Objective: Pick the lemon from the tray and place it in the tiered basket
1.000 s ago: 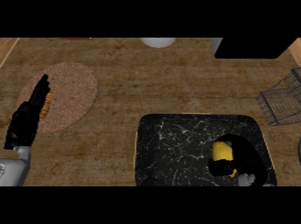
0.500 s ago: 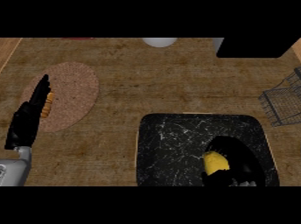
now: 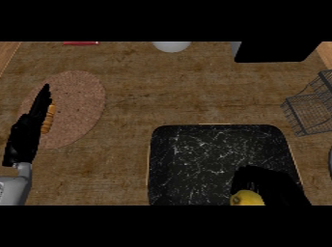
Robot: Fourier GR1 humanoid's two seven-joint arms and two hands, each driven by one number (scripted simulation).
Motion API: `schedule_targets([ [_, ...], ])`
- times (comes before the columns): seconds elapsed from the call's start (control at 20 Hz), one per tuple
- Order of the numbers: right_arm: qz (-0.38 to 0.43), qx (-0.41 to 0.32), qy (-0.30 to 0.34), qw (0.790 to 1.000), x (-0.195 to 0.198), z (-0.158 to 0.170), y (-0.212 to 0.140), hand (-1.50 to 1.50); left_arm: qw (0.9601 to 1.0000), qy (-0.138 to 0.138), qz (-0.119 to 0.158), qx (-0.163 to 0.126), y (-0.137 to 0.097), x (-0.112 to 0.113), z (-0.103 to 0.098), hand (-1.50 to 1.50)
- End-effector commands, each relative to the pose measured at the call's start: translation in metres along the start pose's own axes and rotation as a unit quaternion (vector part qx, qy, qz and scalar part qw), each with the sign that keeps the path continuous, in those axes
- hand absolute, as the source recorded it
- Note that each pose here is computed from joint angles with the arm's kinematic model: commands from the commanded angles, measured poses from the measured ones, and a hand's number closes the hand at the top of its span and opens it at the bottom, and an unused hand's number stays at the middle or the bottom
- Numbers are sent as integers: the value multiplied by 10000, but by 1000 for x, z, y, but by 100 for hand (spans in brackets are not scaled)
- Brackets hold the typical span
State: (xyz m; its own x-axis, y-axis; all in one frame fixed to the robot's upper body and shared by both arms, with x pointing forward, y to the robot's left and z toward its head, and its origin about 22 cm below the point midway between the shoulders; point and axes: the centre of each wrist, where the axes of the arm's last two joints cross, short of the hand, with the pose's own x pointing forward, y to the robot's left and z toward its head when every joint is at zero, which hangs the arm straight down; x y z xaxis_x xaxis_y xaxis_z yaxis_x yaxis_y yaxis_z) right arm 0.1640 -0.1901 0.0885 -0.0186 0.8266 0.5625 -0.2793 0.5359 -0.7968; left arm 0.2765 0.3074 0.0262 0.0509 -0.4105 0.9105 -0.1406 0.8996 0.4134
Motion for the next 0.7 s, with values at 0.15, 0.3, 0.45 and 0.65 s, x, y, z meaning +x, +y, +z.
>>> schedule_targets([
  [0.15,-409,-1951,-781,9768,9,34,-63,150,10000,-7,32,-39,-5,4,10,0],
  [0.3,-500,-2342,-989,9659,23,60,-95,150,10000,-3,78,29,-9,5,9,0],
  [0.45,-188,-2831,-903,9547,17,51,-134,150,10000,-48,39,-29,-12,7,3,0],
  [0.65,513,-2980,-553,9516,9,58,-160,150,9999,-95,15,-39,-2,0,11,0],
])
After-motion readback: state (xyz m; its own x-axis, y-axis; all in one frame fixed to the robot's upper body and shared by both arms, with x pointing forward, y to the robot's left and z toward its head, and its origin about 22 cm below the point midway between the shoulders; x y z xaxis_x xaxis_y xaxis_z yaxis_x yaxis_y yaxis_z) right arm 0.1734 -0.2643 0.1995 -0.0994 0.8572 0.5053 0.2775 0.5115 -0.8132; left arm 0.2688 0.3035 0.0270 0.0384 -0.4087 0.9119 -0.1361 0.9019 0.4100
